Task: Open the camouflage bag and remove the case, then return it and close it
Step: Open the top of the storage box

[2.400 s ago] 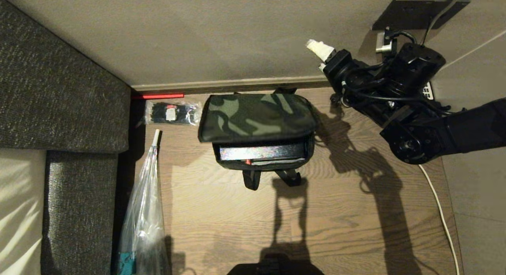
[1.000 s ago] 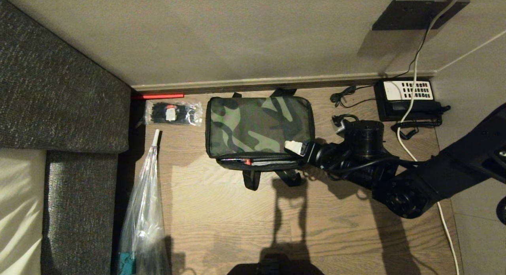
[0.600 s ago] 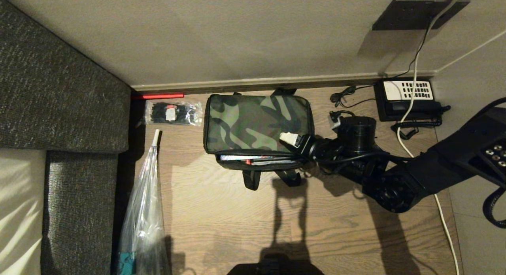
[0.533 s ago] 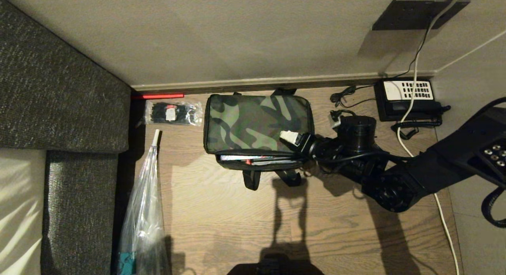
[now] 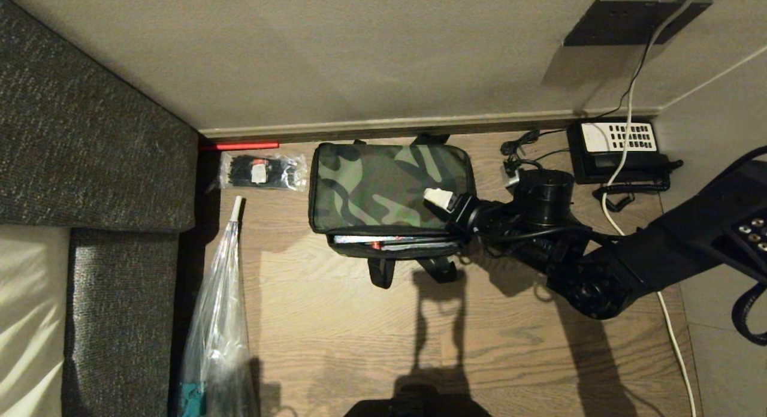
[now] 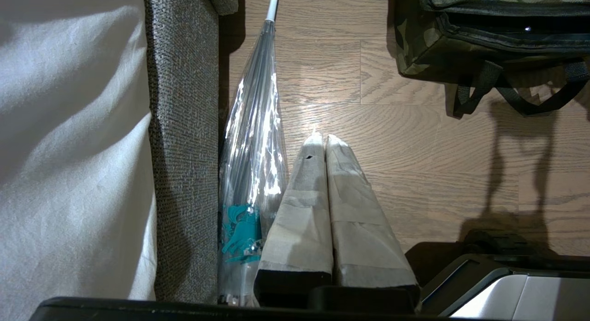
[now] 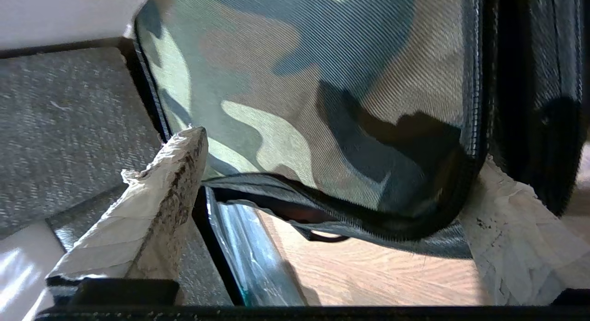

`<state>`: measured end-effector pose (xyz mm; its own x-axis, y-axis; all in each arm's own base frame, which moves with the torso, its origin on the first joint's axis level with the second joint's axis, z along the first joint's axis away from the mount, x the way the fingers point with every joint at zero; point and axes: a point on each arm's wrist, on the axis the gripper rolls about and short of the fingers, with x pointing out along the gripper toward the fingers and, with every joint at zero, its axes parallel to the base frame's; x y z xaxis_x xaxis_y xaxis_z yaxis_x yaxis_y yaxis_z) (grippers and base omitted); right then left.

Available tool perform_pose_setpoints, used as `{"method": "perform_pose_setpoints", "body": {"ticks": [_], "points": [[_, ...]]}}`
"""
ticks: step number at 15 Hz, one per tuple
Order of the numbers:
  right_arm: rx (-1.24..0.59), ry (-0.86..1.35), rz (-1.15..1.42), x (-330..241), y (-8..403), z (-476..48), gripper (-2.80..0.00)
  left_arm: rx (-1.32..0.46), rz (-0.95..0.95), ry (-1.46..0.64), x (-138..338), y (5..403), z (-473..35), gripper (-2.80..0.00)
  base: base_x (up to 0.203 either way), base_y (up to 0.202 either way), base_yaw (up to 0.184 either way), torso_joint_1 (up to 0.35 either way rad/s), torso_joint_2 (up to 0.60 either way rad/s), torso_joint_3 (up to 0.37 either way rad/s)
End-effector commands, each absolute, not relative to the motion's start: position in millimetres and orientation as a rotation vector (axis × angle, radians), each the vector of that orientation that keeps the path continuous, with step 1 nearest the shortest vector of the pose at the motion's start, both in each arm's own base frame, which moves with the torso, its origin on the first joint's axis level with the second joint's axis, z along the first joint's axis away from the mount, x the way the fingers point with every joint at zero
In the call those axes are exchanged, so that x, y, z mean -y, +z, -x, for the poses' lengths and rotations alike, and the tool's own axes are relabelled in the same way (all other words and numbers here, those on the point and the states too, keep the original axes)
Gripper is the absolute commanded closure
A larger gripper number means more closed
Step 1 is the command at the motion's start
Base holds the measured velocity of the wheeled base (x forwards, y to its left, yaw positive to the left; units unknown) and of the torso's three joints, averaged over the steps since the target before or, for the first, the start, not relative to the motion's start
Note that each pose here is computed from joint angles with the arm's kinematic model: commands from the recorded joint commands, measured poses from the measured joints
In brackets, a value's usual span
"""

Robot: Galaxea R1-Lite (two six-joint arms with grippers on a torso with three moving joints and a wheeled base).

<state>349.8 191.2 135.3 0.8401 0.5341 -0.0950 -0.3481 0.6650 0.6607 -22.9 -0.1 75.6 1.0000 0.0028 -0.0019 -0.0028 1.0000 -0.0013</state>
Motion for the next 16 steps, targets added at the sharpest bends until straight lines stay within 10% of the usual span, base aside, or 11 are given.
{"method": "perform_pose_setpoints", "body": {"ticks": [1, 3, 4, 16], "points": [[-0.279, 0.509, -0.688, -190, 141, -347, -2.80, 0.000, 0.002, 0.003, 0, 76, 23, 0.00, 0.000, 0.000, 0.000, 0.000, 0.00, 0.000], [-0.268, 0.467, -0.706, -188, 141, -346, -2.80, 0.000, 0.002, 0.003, 0, 76, 23, 0.00, 0.000, 0.000, 0.000, 0.000, 0.00, 0.000], [-0.264, 0.460, -0.725, -188, 143, -346, 0.00, 0.000, 0.002, 0.003, 0, 76, 23, 0.00, 0.000, 0.000, 0.000, 0.000, 0.00, 0.000], [-0.196, 0.488, -0.725, -187, 165, -344, 0.00, 0.000, 0.002, 0.003, 0, 76, 23, 0.00, 0.000, 0.000, 0.000, 0.000, 0.00, 0.000]]}}
